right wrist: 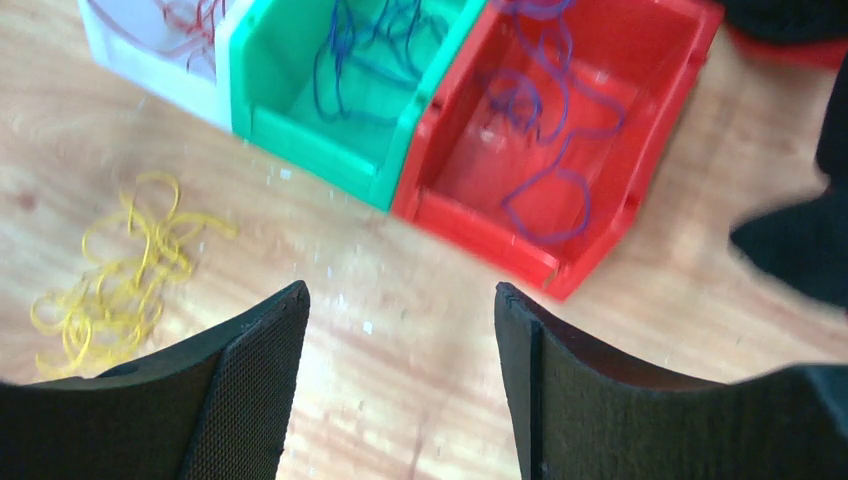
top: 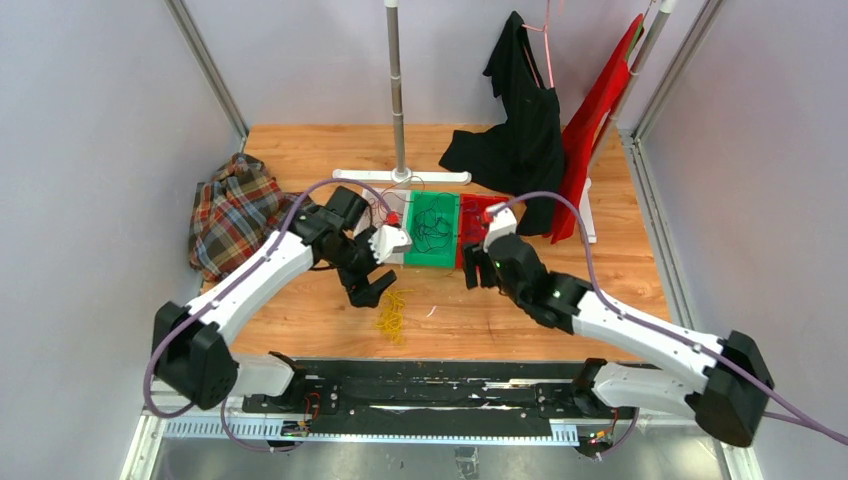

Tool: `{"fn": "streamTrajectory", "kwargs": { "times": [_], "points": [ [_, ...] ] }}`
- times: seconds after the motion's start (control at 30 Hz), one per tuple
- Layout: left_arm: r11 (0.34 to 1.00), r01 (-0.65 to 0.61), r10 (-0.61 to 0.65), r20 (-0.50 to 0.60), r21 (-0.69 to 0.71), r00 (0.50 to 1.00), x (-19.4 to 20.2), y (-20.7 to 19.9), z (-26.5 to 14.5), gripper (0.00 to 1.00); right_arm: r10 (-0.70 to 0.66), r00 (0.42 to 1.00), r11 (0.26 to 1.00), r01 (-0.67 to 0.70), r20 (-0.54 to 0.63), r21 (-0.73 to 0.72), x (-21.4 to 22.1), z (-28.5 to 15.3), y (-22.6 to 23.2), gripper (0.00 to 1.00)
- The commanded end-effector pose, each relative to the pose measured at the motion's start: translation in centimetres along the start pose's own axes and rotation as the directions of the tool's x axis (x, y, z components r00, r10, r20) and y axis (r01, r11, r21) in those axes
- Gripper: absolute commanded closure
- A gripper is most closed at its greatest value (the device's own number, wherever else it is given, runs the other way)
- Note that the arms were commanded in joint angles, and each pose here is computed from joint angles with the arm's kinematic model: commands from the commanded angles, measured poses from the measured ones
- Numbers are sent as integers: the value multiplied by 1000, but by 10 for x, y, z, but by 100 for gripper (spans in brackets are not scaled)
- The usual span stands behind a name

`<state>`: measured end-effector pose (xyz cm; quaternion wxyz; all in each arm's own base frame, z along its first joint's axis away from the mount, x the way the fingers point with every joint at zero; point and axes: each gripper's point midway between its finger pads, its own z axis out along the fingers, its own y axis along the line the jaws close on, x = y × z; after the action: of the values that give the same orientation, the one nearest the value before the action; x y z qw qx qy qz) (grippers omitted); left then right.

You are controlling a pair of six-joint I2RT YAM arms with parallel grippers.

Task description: Untangle the cables

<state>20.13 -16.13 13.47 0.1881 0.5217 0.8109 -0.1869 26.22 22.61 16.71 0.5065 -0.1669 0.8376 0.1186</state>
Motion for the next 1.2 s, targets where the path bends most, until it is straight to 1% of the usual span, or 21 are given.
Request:
{"fn": "streamTrajectory", "kwargs": {
  "times": [0.0, 0.1, 0.23, 0.3, 0.47, 0.57, 0.63, 0.7, 0.73, 0.77, 0.8, 0.83, 0.87, 0.9, 0.97, 1.1, 1.17],
  "points": [
    [998, -66, 65, 33, 18, 997, -13, 7, 34, 8, 87, 995, 996, -87, -43, 7, 36, -28, -5, 32],
    [997, -65, 64, 20, 42, 998, -16, 8, 53, 13, 116, 990, 992, -120, -81, -41, 49, -43, -2, 32],
    [993, -65, 63, 20, 97, 998, -19, 4, 67, 26, 102, 979, 983, -127, -175, -136, 66, -59, 15, 35],
    [989, -73, 70, 27, 127, 997, -18, 0, 72, 32, 84, 975, 980, -118, -207, -158, 74, -64, 21, 36],
    [976, -101, 98, 21, 193, 995, -5, -11, 83, 48, 94, 966, 967, -146, -240, -210, 91, -70, 33, 40],
    [980, -102, 101, 14, 170, 995, 0, -8, 86, 52, 112, 971, 962, -159, -210, -221, 88, -70, 37, 42],
    [982, -103, 101, 22, 159, 995, -1, -8, 82, 54, 103, 978, 971, -138, -180, -194, 81, -69, 31, 42],
    [982, -112, 106, 46, 152, 993, -6, -11, 74, 56, 97, 989, 988, -109, -109, -112, 64, -65, 15, 42],
    [981, -119, 111, 61, 150, 992, -8, -12, 70, 58, 82, 995, 994, -86, -62, -69, 51, -63, 6, 41],
    [981, -125, 115, 75, 148, 991, -10, -14, 67, 63, 57, 998, 998, -58, -21, -35, 37, -61, -1, 39],
    [981, -126, 115, 84, 147, 990, -11, -15, 65, 71, 37, 999, 999, -37, 13, 1, 23, -58, -9, 38],
    [981, -124, 112, 88, 147, 990, -12, -16, 64, 82, 25, 999, 999, -26, 31, 25, 9, -52, -15, 36],
    [982, -119, 107, 87, 146, 990, -11, -16, 64, 86, 24, 999, 998, -26, 34, 52, -3, -45, -22, 34],
    [983, -114, 102, 83, 145, 991, -11, -16, 64, 93, 21, 1000, 997, -21, 2, 74, -7, -32, -29, 34],
    [983, -109, 99, 73, 144, 992, -9, -16, 62, 99, 37, 999, 992, -32, -34, 120, -19, -9, -46, 34],
    [982, -119, 106, 88, 147, 990, -11, -22, 44, 99, -8, 997, 984, 23, -82, 178, -33, 40, -68, 33],
    [983, -125, 114, 92, 133, 989, -11, -23, 35, 99, -22, 993, 981, 44, -118, 190, -35, 63, -73, 35]
  ]
}}
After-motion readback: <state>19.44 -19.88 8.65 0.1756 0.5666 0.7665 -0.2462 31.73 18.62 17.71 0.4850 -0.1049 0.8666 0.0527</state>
